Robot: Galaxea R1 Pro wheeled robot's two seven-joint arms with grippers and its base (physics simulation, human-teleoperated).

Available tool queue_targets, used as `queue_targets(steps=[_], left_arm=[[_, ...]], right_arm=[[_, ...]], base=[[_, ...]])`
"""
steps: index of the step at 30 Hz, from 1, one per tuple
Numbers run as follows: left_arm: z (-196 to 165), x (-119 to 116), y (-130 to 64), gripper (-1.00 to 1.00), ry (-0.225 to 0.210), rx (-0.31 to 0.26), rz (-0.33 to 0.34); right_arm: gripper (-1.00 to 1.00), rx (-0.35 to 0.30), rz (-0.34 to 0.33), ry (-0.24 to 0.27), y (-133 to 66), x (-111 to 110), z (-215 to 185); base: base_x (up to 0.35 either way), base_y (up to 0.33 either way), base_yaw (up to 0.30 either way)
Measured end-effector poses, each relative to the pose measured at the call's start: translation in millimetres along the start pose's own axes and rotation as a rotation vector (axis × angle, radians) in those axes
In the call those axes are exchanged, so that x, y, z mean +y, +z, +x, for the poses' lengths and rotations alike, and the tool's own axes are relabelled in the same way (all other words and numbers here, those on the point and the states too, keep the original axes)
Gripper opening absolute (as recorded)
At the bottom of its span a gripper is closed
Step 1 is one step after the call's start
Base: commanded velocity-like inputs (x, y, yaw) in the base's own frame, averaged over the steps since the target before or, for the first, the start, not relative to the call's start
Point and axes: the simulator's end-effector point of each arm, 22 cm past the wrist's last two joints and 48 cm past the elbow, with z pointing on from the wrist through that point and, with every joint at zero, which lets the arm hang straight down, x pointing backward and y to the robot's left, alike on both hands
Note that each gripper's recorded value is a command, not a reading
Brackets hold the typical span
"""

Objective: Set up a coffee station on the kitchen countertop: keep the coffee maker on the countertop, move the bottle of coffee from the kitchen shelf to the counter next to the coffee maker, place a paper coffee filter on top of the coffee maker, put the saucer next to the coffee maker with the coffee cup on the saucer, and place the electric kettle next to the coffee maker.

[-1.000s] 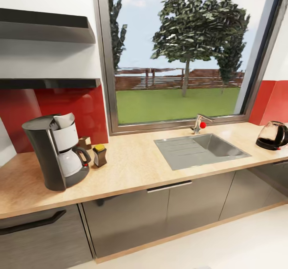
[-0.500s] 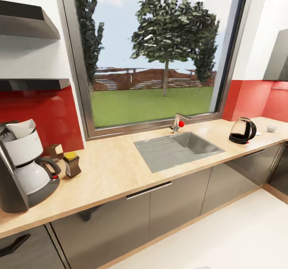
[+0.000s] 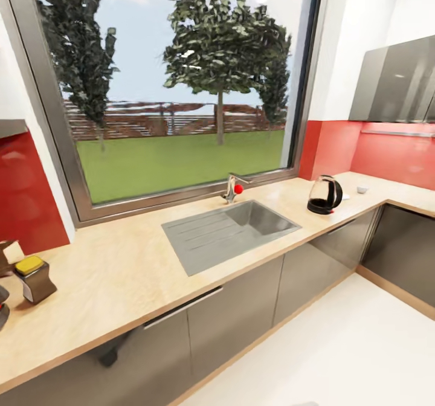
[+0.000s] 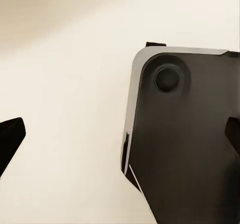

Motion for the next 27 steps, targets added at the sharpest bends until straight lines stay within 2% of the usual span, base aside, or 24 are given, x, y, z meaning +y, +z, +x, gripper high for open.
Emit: queue_targets(steps=[27], left_arm=[[0.3,0.1,0.0,1.0,0.0,0.001,-0.001]], right_arm=[[1.0,0.0,0.0,0.0,0.0,0.0,0.0]], base=[[0.24,-0.174,-0.3]])
